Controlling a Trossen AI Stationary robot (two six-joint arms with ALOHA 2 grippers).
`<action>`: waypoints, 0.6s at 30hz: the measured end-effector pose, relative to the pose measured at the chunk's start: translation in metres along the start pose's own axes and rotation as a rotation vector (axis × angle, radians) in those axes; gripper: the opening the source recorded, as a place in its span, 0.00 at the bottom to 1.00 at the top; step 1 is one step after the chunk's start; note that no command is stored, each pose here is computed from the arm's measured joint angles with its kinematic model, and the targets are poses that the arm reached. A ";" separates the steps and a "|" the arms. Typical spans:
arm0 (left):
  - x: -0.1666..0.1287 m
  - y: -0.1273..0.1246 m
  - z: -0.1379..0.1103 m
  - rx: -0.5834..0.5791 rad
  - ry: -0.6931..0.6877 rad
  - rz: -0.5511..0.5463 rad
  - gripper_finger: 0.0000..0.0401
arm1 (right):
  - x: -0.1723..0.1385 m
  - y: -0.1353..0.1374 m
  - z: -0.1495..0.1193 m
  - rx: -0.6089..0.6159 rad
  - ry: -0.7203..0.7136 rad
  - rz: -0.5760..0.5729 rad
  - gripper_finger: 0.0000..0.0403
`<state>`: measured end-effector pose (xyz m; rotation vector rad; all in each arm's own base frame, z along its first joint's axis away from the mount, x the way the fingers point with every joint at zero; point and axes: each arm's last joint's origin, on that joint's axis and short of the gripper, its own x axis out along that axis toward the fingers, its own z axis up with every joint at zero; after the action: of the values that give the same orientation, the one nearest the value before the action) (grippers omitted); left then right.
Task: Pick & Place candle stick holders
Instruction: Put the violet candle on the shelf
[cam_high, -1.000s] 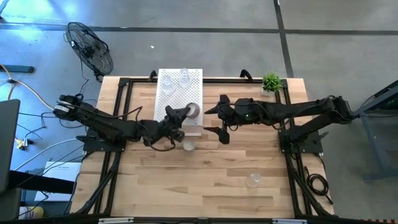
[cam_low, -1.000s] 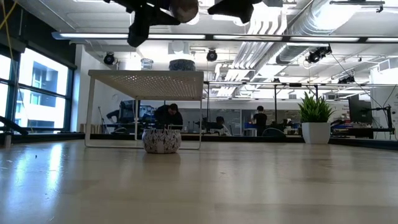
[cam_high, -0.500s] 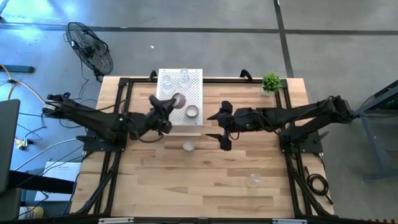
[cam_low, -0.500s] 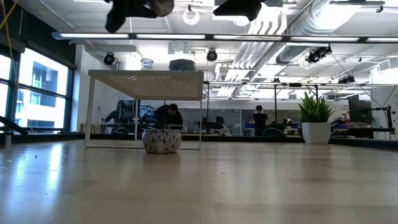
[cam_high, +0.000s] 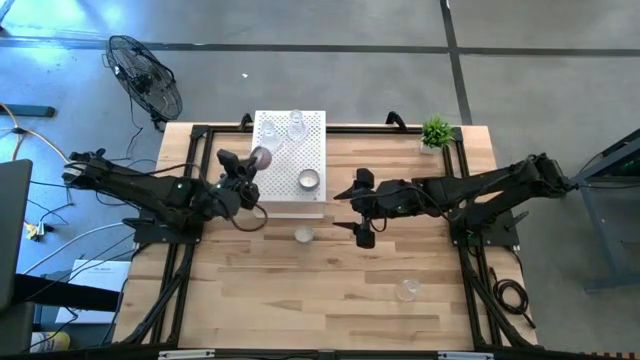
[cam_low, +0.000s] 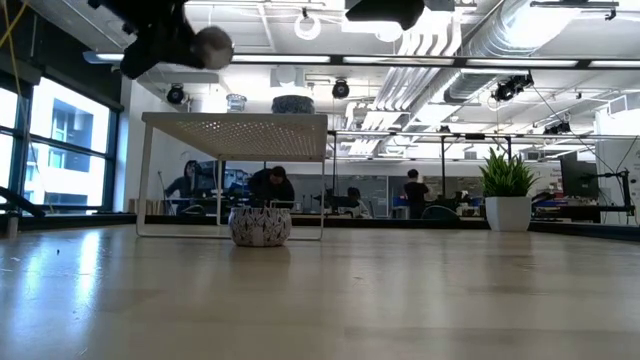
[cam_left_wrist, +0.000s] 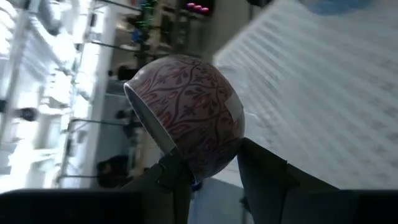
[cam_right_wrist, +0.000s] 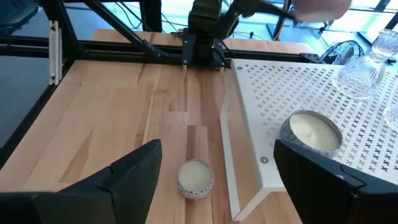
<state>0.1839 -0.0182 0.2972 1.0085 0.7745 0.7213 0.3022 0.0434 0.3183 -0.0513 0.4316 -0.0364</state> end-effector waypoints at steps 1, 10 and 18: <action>-0.001 -0.004 -0.002 0.000 -0.008 -0.036 0.29 | 0.000 0.001 0.000 0.000 0.000 0.002 0.76; -0.007 -0.018 0.002 0.045 -0.096 -0.235 0.22 | 0.000 0.002 0.000 0.018 0.003 0.005 0.76; -0.009 -0.018 0.000 0.043 -0.080 -0.329 0.21 | 0.000 0.002 0.000 0.019 0.002 0.005 0.76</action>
<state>0.1825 -0.0319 0.2825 0.9146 0.8635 0.3809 0.3021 0.0452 0.3181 -0.0320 0.4334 -0.0354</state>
